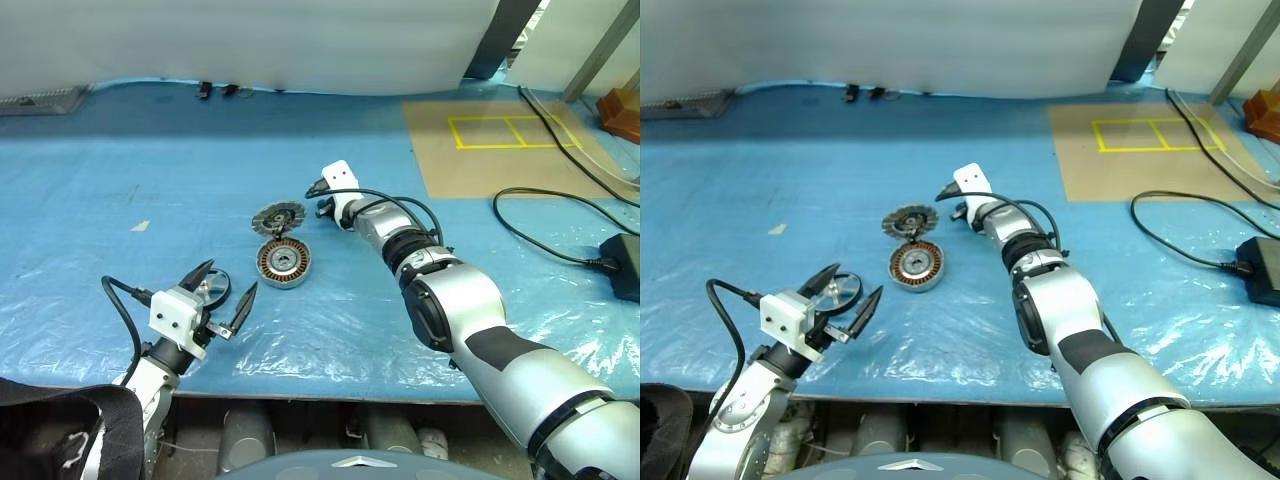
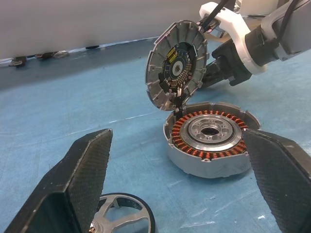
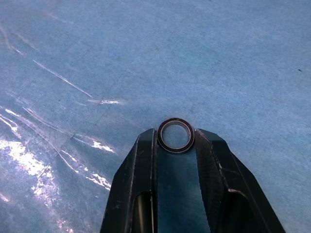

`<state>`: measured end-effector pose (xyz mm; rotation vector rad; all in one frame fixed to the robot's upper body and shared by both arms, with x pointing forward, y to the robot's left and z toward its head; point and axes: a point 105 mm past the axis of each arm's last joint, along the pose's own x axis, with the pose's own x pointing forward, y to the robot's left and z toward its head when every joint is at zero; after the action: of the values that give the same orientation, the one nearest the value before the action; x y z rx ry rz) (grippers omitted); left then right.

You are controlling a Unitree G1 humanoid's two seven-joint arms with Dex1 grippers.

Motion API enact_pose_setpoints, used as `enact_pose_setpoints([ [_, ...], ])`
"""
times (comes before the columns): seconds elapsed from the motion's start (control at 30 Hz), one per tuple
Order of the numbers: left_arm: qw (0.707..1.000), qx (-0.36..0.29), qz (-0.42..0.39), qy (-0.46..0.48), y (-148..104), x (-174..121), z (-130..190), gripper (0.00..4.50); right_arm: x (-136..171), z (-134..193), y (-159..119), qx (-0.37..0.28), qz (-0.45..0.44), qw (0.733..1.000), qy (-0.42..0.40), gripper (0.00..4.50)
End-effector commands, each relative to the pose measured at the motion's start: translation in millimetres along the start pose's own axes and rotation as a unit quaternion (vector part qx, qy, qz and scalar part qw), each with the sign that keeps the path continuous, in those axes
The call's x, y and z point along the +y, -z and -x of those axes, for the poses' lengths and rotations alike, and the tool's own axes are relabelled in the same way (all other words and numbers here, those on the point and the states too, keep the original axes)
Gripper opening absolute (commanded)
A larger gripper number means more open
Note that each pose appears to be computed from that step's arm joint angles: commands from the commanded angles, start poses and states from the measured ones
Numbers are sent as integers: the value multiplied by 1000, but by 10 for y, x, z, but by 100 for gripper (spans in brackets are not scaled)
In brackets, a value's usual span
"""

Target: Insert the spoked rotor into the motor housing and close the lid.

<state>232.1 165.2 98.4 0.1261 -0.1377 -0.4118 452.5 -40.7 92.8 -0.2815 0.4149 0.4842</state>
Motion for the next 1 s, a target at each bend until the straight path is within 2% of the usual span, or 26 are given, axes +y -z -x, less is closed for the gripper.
enact_pose_setpoints([
  [0.03,1000,-28,-12,3,-142,-13,-5,450,-41,24,-176,-22,15,1000,4,99],
  [0.2,999,-29,-13,10,-149,-11,-20,450,-48,36,-231,-33,35,999,-2,99],
  [0.47,999,-28,-10,36,-130,-19,-81,450,-246,111,-117,-36,60,997,-11,99],
  [0.73,998,-29,-10,46,-133,-22,-99,450,-297,211,-261,-80,118,989,-41,99],
  [0.8,999,-27,-11,44,-133,-9,-85,450,-350,306,-329,-105,131,984,-63,99],
  [0.87,999,-20,-6,40,-109,7,-22,450,-384,494,-329,-126,126,976,-126,99],
  [1.0,999,-22,-2,44,-92,2,61,450,-186,877,-274,-152,153,945,-246,99],
])
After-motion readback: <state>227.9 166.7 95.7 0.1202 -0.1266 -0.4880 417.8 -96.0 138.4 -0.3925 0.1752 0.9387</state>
